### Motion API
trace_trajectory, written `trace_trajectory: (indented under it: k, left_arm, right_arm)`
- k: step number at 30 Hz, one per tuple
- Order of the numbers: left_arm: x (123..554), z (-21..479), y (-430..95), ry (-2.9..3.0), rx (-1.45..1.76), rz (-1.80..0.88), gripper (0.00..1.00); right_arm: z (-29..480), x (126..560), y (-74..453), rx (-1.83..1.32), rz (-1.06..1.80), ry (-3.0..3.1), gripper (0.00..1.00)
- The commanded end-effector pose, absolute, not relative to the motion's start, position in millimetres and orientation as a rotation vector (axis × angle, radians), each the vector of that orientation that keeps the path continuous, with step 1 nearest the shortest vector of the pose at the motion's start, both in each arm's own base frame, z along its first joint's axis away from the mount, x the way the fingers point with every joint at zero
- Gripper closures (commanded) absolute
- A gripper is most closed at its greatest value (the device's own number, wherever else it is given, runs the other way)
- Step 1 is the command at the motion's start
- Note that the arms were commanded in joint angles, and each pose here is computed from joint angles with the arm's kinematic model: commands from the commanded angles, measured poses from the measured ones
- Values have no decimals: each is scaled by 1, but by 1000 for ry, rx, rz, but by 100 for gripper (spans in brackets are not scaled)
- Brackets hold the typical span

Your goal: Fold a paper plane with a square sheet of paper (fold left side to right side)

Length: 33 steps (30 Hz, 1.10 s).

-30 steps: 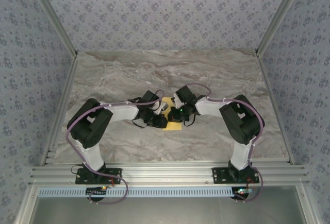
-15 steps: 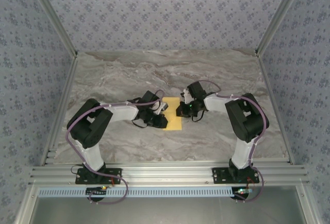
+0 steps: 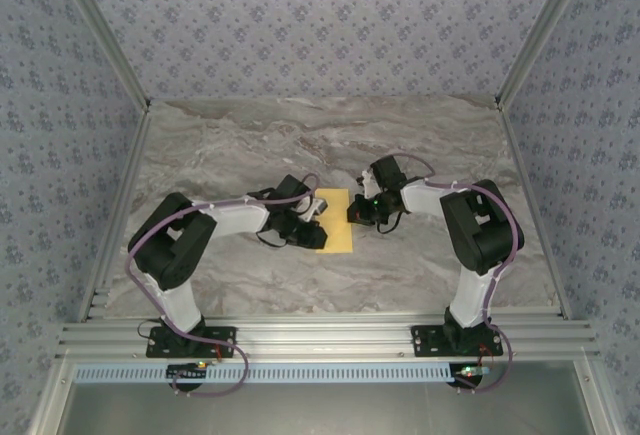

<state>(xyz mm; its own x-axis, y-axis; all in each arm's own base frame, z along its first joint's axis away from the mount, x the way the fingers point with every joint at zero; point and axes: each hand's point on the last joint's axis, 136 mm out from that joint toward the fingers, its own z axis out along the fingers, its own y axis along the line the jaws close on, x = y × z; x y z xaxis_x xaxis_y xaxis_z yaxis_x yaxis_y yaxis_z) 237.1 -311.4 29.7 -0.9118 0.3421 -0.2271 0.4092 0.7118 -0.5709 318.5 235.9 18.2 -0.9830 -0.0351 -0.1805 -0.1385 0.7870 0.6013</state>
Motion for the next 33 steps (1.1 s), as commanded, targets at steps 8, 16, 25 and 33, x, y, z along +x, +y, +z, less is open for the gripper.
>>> trace_trajectory:
  k: [8,16,25,33]
  left_arm:
    - [247,53,-348,2773,736,-1092,77]
    - [249,39,-358,2803,782,-1067,77]
    - [242,19,-339,2870,775,-958,78]
    - [228,11,-326,2899,750,-946,78]
  right_arm:
    - [-3,315,219,-105,845,2894,98]
    - [-3,313,217,-103,833,2904,98]
    - [-6,310,212,-112,789,2927,98]
    - [-9,309,208,-113,759,2946,98]
